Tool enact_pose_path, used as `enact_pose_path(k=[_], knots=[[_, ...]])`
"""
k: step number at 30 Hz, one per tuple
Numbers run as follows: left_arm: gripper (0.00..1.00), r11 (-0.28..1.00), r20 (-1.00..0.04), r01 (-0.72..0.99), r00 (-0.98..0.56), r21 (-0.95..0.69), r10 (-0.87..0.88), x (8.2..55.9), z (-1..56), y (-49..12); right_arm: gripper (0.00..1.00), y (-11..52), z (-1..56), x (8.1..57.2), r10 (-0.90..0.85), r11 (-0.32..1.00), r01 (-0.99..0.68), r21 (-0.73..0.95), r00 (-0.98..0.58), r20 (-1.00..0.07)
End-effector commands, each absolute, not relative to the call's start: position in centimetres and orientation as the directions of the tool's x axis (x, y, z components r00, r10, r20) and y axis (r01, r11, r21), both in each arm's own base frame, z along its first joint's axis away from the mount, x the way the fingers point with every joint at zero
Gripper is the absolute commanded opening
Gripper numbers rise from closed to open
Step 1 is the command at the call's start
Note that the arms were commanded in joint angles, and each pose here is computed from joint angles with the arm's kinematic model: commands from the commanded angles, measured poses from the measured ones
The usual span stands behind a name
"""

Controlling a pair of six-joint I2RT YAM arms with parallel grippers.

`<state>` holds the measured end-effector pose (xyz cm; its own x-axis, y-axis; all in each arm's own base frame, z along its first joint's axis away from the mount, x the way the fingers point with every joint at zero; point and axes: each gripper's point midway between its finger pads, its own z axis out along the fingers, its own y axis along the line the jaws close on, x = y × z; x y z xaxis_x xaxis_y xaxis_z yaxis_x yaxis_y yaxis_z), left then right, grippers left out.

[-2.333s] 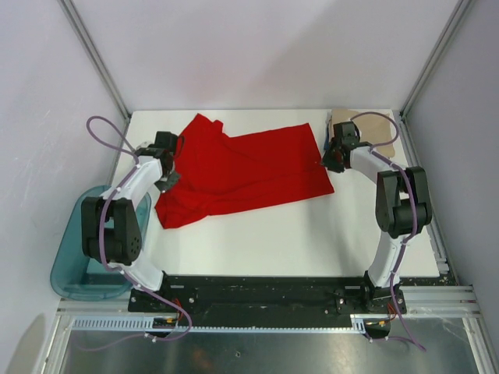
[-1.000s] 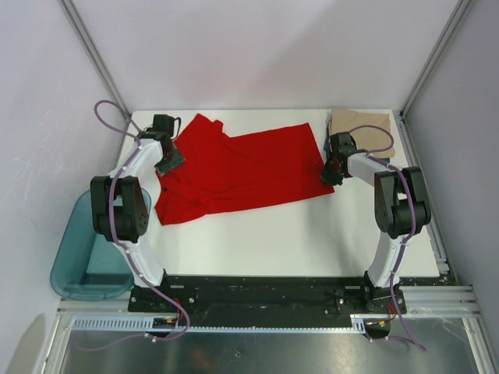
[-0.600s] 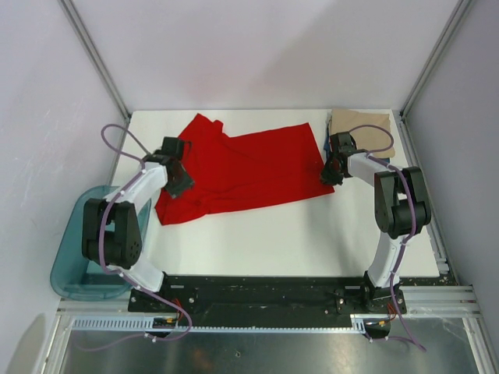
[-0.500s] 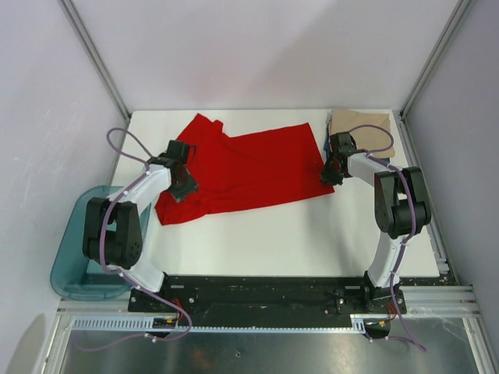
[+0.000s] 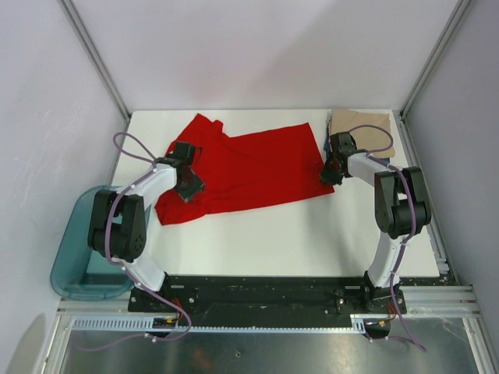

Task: Fold and stack the t-shirts
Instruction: Fold the flattened tshirt in 1/3 of the way

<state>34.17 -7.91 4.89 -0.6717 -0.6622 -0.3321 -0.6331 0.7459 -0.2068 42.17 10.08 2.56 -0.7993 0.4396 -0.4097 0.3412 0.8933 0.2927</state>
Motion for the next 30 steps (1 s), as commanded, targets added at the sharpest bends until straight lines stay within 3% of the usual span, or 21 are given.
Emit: enact_pose_path(k=[1, 10, 18, 22, 30], knots=[[0.42, 0.727, -0.327, -0.647, -0.652, -0.231, -0.684, 34.9, 4.8, -8.6, 0.14, 10.2, 4.3, 42.7, 0.431, 0.895, 0.309, 0.321, -0.785, -0.445], [0.08, 0.753, -0.360, -0.609, -0.664, -0.249, -0.656, 37.6, 5.8, -9.3, 0.13, 10.0, 4.4, 42.8, 0.439, 0.890, 0.312, 0.332, -0.783, -0.441], [0.00, 0.841, -0.415, -0.471, -0.731, -0.268, -0.542, 43.0, 7.3, -11.0, 0.12, 9.7, 4.6, 42.9, 0.446, 0.887, 0.317, 0.336, -0.778, -0.442], [0.02, 0.851, -0.419, -0.457, -0.741, -0.258, -0.525, 43.7, 7.3, -11.0, 0.12, 9.5, 4.7, 42.8, 0.445, 0.888, 0.318, 0.333, -0.778, -0.443], [0.37, 0.799, -0.419, -0.535, -0.681, -0.275, -0.600, 37.7, 8.9, -9.3, 0.12, 9.9, 4.9, 42.8, 0.439, 0.889, 0.306, 0.340, -0.780, -0.446]])
